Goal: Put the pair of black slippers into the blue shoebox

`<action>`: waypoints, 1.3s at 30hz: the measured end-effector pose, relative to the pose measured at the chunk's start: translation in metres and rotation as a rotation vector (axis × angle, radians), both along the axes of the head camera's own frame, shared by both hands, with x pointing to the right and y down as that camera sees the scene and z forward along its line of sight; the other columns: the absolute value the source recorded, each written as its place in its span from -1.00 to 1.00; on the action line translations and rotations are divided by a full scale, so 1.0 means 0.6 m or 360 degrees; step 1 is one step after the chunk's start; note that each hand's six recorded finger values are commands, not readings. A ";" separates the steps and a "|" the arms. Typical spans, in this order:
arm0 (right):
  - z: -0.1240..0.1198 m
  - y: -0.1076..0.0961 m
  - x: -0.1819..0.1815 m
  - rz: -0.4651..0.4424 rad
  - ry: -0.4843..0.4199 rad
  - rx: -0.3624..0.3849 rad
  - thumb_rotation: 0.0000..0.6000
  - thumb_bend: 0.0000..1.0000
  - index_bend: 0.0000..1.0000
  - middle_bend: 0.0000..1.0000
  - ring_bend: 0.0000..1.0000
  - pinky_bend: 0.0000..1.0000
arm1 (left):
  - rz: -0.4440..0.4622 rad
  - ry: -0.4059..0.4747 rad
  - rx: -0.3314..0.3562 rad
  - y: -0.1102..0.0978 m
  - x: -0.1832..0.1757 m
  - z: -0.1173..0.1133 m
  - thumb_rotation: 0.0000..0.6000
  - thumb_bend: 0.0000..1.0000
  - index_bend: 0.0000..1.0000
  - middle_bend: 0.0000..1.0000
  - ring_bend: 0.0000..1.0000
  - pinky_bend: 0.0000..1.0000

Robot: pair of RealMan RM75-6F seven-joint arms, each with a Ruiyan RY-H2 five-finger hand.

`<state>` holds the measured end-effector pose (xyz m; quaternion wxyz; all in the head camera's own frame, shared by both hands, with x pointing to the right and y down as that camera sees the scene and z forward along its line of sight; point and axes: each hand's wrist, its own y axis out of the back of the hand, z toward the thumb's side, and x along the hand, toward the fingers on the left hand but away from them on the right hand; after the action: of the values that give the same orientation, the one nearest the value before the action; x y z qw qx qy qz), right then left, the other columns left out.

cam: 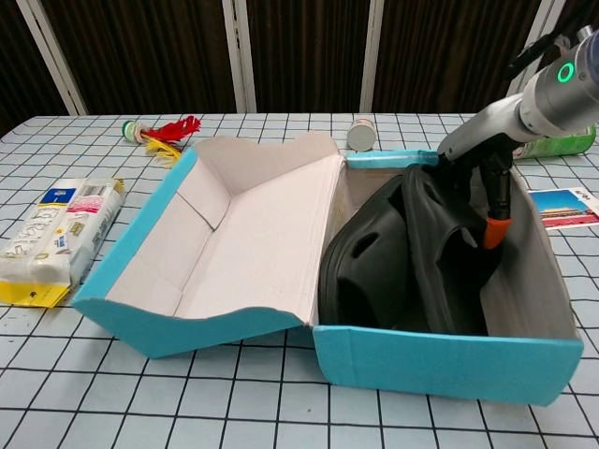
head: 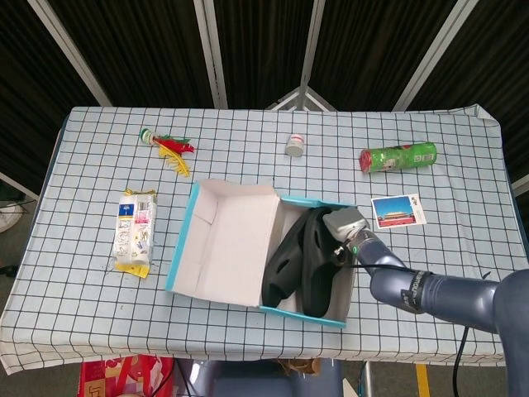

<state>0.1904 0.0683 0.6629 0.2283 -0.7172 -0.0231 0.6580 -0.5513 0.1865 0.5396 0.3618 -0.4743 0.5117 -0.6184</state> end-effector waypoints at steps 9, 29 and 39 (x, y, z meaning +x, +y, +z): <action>0.003 -0.001 -0.001 0.0125 -0.0138 -0.0090 1.00 -1.00 -1.00 -1.00 -0.59 -0.58 | 0.0001 -0.0008 -0.0020 -0.001 0.000 0.005 1.00 -0.51 -0.80 -1.00 -0.95 -0.80; -0.016 -0.018 -0.005 -0.0192 -0.0018 0.0182 1.00 -1.00 -1.00 -1.00 -0.85 -0.83 | -0.0006 -0.0025 -0.0035 -0.002 -0.001 0.010 1.00 -0.51 -0.80 -1.00 -0.95 -0.80; -0.047 -0.036 0.011 -0.0107 0.0094 0.0167 1.00 -1.00 -1.00 -1.00 -0.85 -0.83 | -0.0001 -0.0007 -0.0038 -0.001 0.001 0.010 1.00 -0.51 -0.80 -1.00 -0.95 -0.80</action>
<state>0.1967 0.0469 0.6348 0.2881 -0.6849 -0.0266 0.6688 -0.5509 0.1858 0.5454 0.3571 -0.4769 0.5036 -0.6256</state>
